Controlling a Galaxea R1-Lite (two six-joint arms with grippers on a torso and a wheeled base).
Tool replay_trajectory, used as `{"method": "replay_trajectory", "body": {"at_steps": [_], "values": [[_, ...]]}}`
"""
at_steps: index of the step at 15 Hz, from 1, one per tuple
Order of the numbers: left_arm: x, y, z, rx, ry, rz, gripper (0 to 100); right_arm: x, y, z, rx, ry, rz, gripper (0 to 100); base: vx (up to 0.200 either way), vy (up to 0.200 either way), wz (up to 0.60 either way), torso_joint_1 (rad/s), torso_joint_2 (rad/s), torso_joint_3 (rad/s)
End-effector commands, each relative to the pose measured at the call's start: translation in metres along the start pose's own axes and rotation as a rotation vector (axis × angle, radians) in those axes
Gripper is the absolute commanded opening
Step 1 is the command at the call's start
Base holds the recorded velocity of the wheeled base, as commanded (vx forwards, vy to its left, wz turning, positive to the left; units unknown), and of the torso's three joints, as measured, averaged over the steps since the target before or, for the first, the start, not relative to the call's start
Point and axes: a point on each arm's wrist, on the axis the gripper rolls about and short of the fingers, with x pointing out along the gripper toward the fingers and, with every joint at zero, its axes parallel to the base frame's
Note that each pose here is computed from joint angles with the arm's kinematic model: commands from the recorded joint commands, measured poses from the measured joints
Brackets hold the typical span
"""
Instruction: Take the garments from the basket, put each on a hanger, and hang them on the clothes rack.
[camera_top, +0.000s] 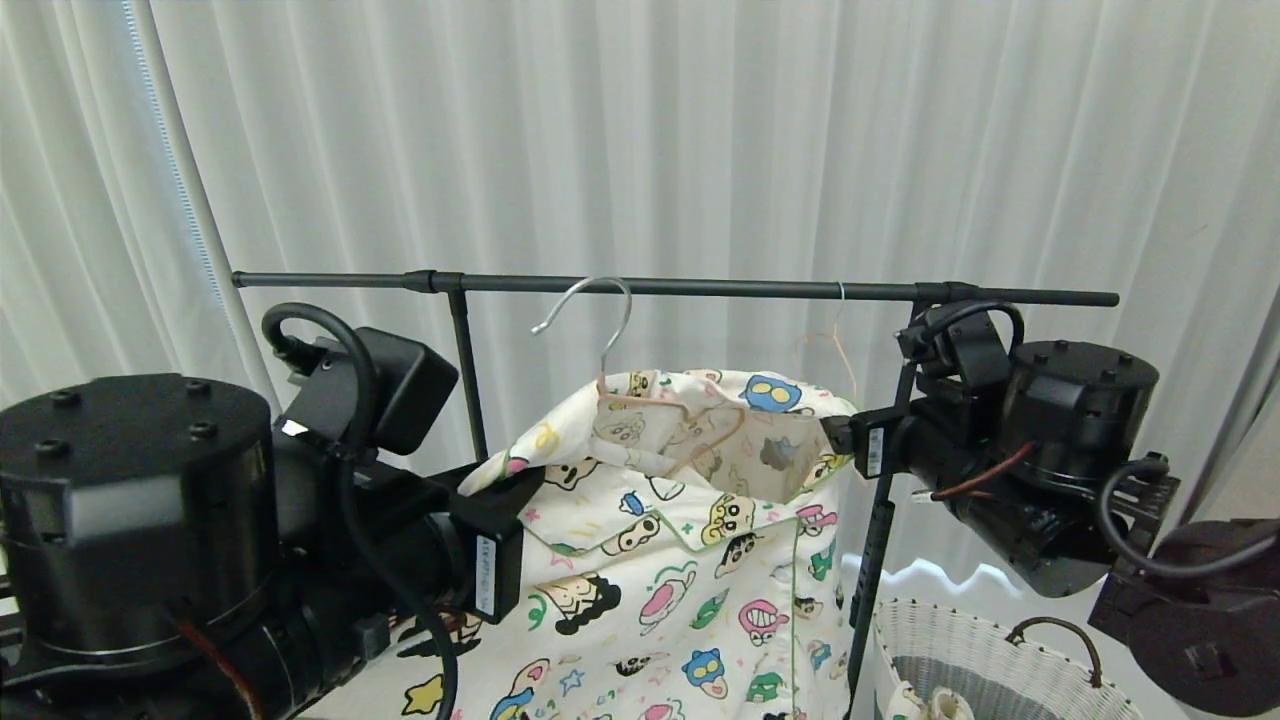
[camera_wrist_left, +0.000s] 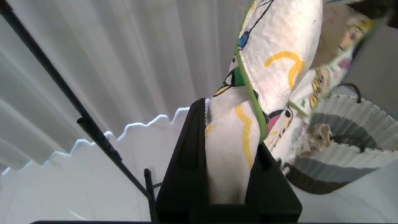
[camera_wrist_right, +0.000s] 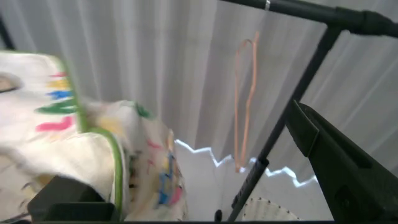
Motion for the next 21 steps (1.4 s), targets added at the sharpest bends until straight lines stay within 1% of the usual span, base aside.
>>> {"method": "replay_trajectory", "body": {"at_steps": [1,2,4,5,6,8,9,10,11,12,13,14,15,16,17,18,19,21], "values": [[0.008,-0.001,0.004,-0.017,0.001,0.008,0,-0.019,0.010,0.003,-0.005,-0.009,0.059,100,0.000,0.000,0.00,0.000,0.00,0.000],[0.010,-0.002,0.007,-0.039,-0.006,0.009,0,-0.029,0.015,-0.004,-0.020,0.015,0.093,100,0.000,0.000,0.00,0.000,0.00,0.000],[0.012,-0.003,0.009,-0.048,-0.009,0.012,0,-0.057,0.030,-0.021,-0.057,0.066,0.192,100,0.000,0.000,0.00,0.000,0.00,0.000],[0.011,-0.003,0.008,-0.047,-0.008,0.009,0,-0.070,0.038,-0.025,-0.070,0.077,0.251,100,0.000,0.000,0.00,0.000,0.00,0.000],[0.010,-0.005,0.007,-0.042,-0.006,-0.001,0,-0.089,0.049,-0.030,-0.087,0.086,0.365,100,0.000,0.000,0.00,0.000,0.00,0.000],[0.010,-0.008,0.007,-0.038,-0.003,-0.014,0,-0.104,0.054,-0.032,-0.104,0.088,0.473,100,0.000,0.000,0.00,0.000,0.00,0.000],[0.008,-0.013,0.005,-0.029,0.001,-0.039,0,-0.107,0.052,-0.031,-0.121,0.080,0.515,100,0.000,0.000,0.00,0.000,0.00,0.000],[0.007,-0.015,0.001,-0.022,0.010,-0.050,0,-0.105,0.048,-0.030,-0.133,0.076,0.514,100,0.000,0.000,0.00,0.000,0.00,0.000],[0.006,-0.017,-0.006,-0.011,0.027,-0.067,0,-0.102,0.040,-0.027,-0.144,0.061,0.511,100,0.000,0.000,0.00,0.000,0.00,0.000],[0.005,-0.018,-0.010,-0.009,0.029,-0.088,0,-0.101,0.035,-0.024,-0.155,0.051,0.516,100,0.000,0.000,0.00,0.000,0.00,0.000],[0.003,-0.019,-0.019,-0.007,0.021,-0.172,0,-0.098,0.021,-0.019,-0.193,0.051,0.542,100,0.000,0.000,0.00,0.000,0.00,0.000],[0.002,-0.019,-0.021,-0.006,0.012,-0.211,0,-0.099,0.014,-0.017,-0.213,0.056,0.562,100,0.000,0.000,0.00,0.000,0.00,0.000],[0.000,-0.020,-0.026,0.028,0.004,-0.277,0,-0.105,-0.001,-0.009,-0.252,0.068,0.630,100,0.000,0.000,0.00,0.000,0.00,0.000],[-0.001,-0.020,-0.030,0.067,0.012,-0.312,0,-0.111,-0.008,-0.003,-0.276,0.084,0.687,100,0.000,0.000,0.00,0.000,0.00,0.000],[-0.002,-0.021,-0.034,0.096,0.020,-0.349,0,-0.115,-0.012,0.003,-0.297,0.092,0.730,100,0.000,0.000,0.00,0.000,0.00,0.000],[-0.004,-0.023,-0.038,0.134,0.028,-0.397,0,-0.119,-0.014,0.007,-0.327,0.100,0.767,100,0.000,0.000,0.00,0.000,0.00,0.000],[-0.005,-0.025,-0.041,0.156,0.032,-0.430,0,-0.119,-0.014,0.009,-0.357,0.097,0.791,100,0.000,0.000,0.00,0.000,0.00,0.000],[-0.007,-0.030,-0.043,0.167,0.037,-0.466,0,-0.118,-0.012,0.011,-0.413,0.080,0.846,100,0.000,0.000,0.00,0.000,0.00,0.000]]}}
